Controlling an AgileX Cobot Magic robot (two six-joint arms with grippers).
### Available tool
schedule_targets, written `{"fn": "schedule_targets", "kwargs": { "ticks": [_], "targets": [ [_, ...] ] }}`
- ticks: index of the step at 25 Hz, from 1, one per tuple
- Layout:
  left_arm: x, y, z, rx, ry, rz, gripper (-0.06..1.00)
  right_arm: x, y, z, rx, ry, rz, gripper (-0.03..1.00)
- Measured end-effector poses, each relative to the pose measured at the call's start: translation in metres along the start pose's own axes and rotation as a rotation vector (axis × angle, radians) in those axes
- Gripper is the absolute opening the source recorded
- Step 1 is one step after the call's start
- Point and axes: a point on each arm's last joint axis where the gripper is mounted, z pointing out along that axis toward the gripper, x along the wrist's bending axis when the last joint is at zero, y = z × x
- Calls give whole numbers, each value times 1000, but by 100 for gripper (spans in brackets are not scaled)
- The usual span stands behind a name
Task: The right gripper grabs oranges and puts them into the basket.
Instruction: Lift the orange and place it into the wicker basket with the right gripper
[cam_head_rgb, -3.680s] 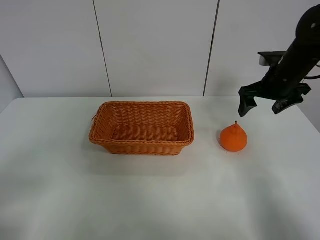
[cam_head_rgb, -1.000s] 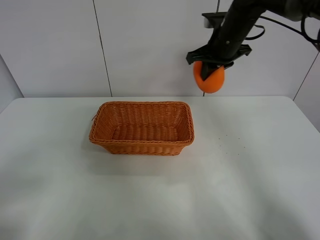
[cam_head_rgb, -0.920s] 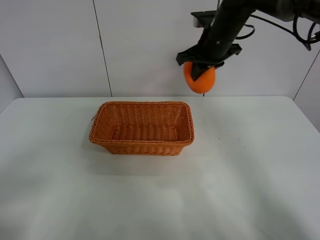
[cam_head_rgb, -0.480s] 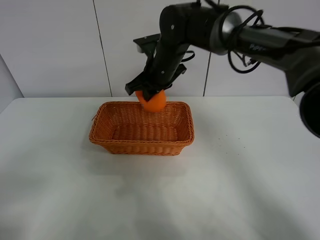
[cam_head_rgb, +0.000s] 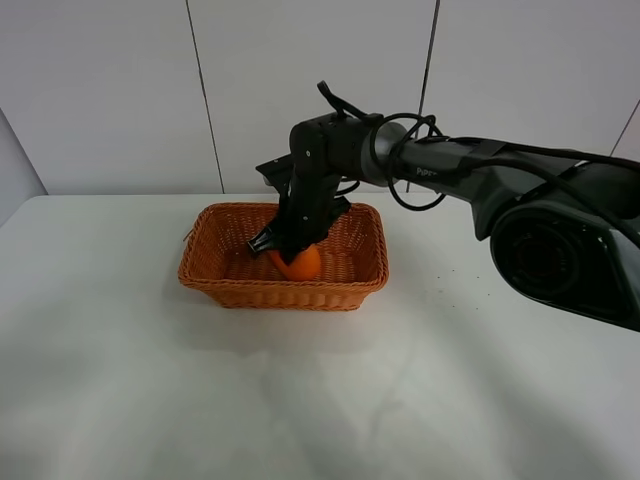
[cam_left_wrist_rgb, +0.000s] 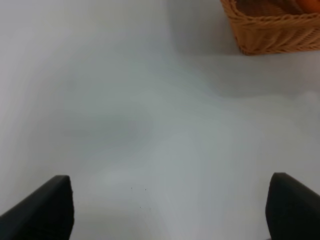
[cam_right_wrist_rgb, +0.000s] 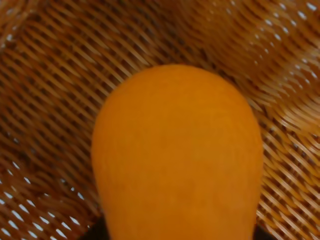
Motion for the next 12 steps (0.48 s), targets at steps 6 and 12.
{"fn": "schedule_targets", "kwargs": {
  "ticks": [6, 12],
  "targets": [
    [0, 0, 0, 0, 0, 0, 88, 0, 0, -12, 32, 1, -13, 66],
    [0, 0, 0, 0, 0, 0, 88, 2, 20, -56, 8, 0, -26, 69]
  ]
}}
